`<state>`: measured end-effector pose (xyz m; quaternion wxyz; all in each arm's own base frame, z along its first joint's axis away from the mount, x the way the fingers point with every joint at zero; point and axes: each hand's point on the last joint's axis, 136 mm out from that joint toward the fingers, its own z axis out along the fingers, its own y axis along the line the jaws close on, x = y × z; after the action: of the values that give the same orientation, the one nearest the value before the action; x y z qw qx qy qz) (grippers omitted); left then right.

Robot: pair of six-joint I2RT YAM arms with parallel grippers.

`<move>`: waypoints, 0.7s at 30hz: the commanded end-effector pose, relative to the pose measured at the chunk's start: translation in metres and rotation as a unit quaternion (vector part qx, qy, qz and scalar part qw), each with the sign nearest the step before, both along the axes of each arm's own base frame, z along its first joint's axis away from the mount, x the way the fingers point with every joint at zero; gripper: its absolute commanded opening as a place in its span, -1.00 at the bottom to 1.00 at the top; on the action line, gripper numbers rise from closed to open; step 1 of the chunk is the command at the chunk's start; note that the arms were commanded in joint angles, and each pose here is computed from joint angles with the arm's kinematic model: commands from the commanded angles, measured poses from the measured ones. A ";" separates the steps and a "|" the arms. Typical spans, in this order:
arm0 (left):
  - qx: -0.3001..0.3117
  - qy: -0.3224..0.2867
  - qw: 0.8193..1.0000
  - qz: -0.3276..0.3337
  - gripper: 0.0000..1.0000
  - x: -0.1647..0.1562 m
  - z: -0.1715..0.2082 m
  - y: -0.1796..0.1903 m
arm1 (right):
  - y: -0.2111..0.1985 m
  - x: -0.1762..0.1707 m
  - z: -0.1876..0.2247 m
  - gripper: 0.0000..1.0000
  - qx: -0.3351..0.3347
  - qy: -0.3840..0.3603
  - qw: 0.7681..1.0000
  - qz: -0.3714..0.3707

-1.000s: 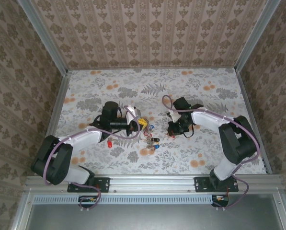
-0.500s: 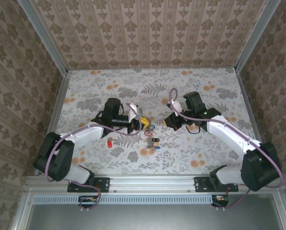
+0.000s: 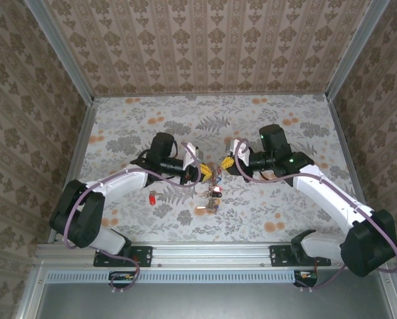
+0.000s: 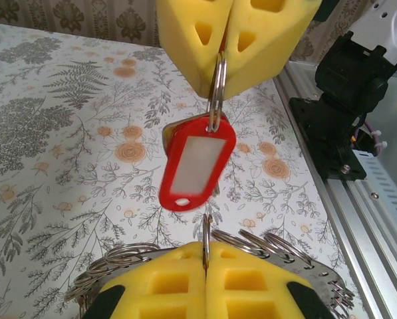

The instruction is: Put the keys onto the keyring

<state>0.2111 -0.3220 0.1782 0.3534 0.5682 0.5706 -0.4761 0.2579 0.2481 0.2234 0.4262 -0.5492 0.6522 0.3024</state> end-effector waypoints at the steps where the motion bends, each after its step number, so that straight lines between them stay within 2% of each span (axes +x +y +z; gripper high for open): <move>1: -0.020 -0.021 0.999 -0.026 -1.00 -0.003 0.017 -0.005 | 0.009 -0.011 0.000 -1.00 -0.002 -0.006 0.999 0.047; 21: -0.019 -0.027 0.999 -0.028 -1.00 -0.004 0.020 -0.007 | 0.021 -0.006 -0.019 -1.00 -0.036 0.033 0.997 0.053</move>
<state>0.2083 -0.3224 0.1766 0.3443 0.5713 0.5730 -0.4763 0.2506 0.2665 0.2008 0.3704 -0.5812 0.6489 0.3222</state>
